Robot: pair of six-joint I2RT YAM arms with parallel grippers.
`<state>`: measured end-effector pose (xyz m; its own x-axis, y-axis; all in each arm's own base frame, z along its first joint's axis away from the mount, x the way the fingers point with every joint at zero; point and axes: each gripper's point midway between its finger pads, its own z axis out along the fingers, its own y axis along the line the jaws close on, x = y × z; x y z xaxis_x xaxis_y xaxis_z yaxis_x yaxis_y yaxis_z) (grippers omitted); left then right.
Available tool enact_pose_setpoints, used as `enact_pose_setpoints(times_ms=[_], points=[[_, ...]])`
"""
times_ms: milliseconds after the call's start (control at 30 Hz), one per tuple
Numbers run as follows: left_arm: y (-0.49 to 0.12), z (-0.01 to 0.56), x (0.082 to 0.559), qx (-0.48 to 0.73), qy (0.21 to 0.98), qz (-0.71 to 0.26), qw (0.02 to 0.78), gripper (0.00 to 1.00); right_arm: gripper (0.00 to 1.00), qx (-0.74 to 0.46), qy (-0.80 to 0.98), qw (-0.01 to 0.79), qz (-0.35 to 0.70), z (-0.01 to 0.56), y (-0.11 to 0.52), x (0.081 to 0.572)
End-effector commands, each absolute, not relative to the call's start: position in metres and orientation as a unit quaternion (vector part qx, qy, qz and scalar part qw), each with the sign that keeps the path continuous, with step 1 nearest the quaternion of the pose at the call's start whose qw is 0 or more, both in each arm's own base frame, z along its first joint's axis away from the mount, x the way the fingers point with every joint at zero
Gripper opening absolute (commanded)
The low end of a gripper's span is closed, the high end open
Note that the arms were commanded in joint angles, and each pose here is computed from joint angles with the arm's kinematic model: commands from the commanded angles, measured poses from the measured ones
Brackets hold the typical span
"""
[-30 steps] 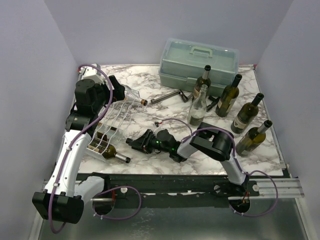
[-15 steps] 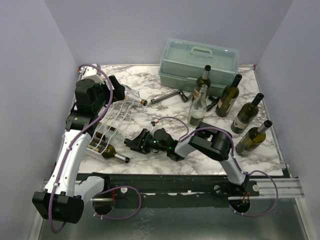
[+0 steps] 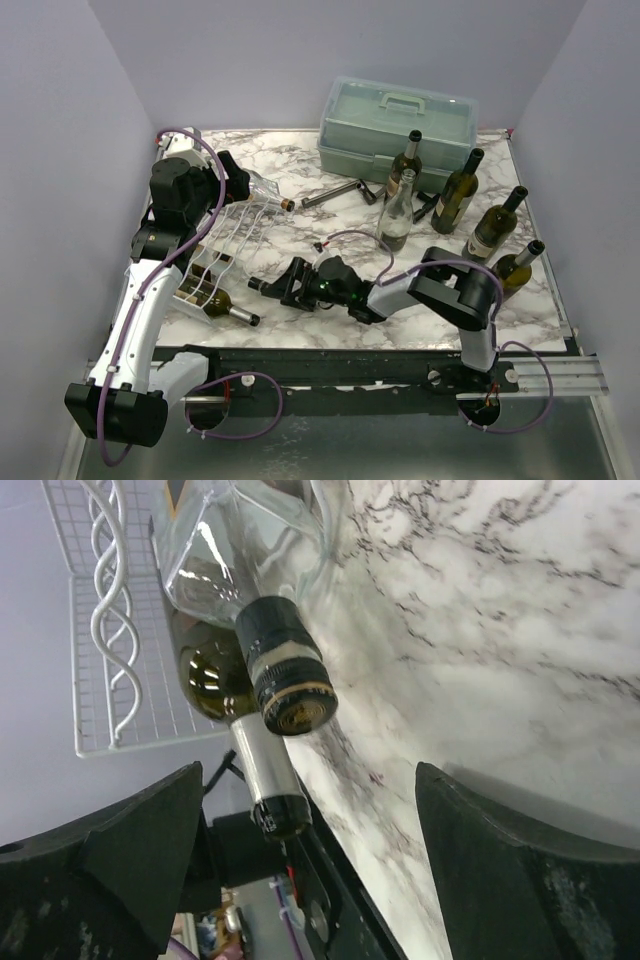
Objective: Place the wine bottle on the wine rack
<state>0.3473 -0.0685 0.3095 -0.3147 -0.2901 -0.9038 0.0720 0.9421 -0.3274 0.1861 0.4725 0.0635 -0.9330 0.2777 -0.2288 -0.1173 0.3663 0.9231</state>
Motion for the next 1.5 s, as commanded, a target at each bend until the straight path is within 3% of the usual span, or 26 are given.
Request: enact_pose_setpoints(times_ms=[0, 433, 1067, 1267, 1467], points=[[-0.07, 0.306, 0.349, -0.068, 0.796, -0.163, 0.579, 0.98, 0.89, 0.024, 0.841, 0.21, 0.497, 0.051, 0.442, 0.181], [-0.078, 0.302, 0.351, -0.065, 0.8, -0.184, 0.567, 0.99, 0.96, -0.11, 0.859, 0.368, 0.339, 0.098, 0.34, 0.187], [-0.083, 0.297, 0.353, -0.063, 0.805, -0.194, 0.558, 0.99, 1.0, -0.092, 0.779, 0.607, 0.127, 0.33, 0.23, 0.246], [-0.083, 0.299, 0.352, -0.063, 0.803, -0.194, 0.56, 0.99, 1.0, -0.056, 0.753, 0.655, 0.035, 0.388, 0.19, 0.26], [-0.082, 0.3, 0.352, -0.063, 0.802, -0.193, 0.561, 0.99, 1.0, -0.049, 0.752, 0.657, -0.007, 0.408, 0.176, 0.281]])
